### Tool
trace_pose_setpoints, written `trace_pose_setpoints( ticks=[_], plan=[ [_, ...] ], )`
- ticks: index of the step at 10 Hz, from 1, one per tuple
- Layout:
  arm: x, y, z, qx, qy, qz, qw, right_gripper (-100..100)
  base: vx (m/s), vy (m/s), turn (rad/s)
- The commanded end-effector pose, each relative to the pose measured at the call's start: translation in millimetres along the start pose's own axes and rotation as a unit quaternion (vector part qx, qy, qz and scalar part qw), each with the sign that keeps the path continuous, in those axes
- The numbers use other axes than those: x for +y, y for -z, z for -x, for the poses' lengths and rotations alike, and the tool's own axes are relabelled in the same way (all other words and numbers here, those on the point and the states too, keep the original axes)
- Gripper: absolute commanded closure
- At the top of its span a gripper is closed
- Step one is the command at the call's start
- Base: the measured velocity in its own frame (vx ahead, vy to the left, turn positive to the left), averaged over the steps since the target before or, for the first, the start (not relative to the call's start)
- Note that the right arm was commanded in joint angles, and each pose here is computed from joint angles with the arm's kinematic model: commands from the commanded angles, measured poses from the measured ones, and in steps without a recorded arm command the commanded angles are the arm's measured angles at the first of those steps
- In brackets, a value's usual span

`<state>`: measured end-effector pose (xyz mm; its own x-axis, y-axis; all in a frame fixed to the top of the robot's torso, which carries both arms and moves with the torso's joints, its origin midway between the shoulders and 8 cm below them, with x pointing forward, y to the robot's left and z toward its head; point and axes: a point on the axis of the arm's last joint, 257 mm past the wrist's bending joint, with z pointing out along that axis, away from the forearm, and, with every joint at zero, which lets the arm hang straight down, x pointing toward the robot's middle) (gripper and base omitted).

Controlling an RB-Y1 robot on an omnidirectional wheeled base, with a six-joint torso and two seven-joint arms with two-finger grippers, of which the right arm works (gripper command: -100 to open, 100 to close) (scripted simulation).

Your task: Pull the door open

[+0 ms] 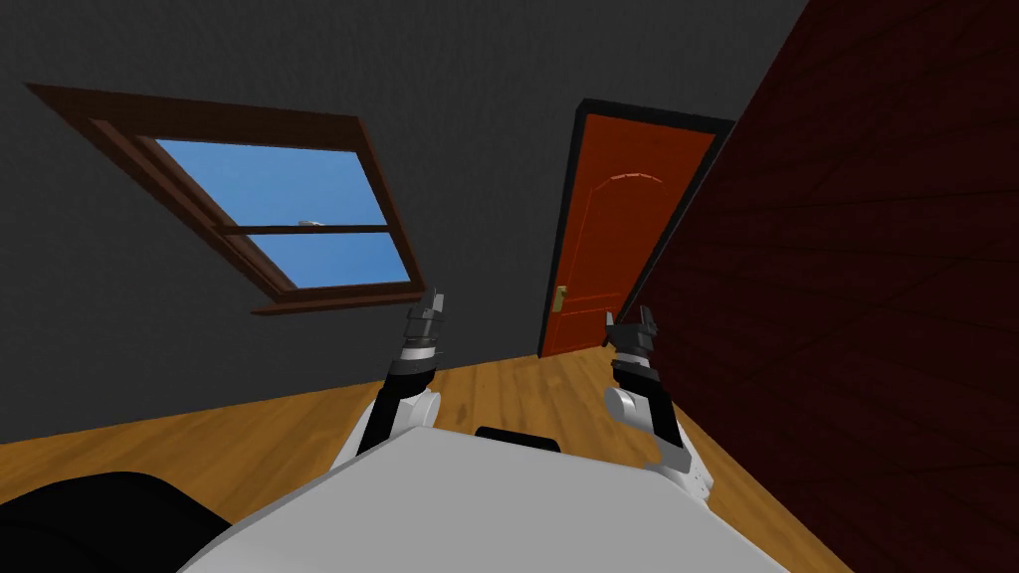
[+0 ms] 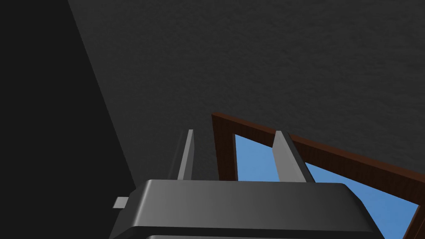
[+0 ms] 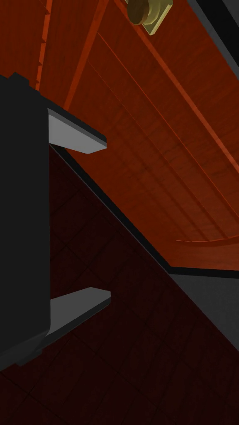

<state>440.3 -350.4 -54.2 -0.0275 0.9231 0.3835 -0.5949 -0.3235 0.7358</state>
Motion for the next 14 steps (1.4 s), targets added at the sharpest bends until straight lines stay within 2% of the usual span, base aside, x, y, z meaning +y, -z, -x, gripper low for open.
trace_pose_setpoints(
  ticks=[1,5,8,11,14],
  plan=[
    [-6.8,-1.9,9.6,-0.011,-0.016,-0.002,0.9998,-100,0.015,-0.121,0.207],
    [-21.9,-5.4,34.2,-0.039,-0.053,-0.007,0.9978,-100,0.021,-0.134,0.204],
    [-33.1,-7.3,52.8,-0.062,-0.082,-0.008,0.9947,-100,0.020,-0.123,0.198],
    [-44.4,-8.3,71.1,-0.086,-0.111,-0.009,0.9901,-100,0.014,-0.136,0.205],
    [-55.6,-8.4,89.0,-0.110,-0.141,-0.008,0.9838,-100,-0.008,-0.131,0.205]
  ],
)
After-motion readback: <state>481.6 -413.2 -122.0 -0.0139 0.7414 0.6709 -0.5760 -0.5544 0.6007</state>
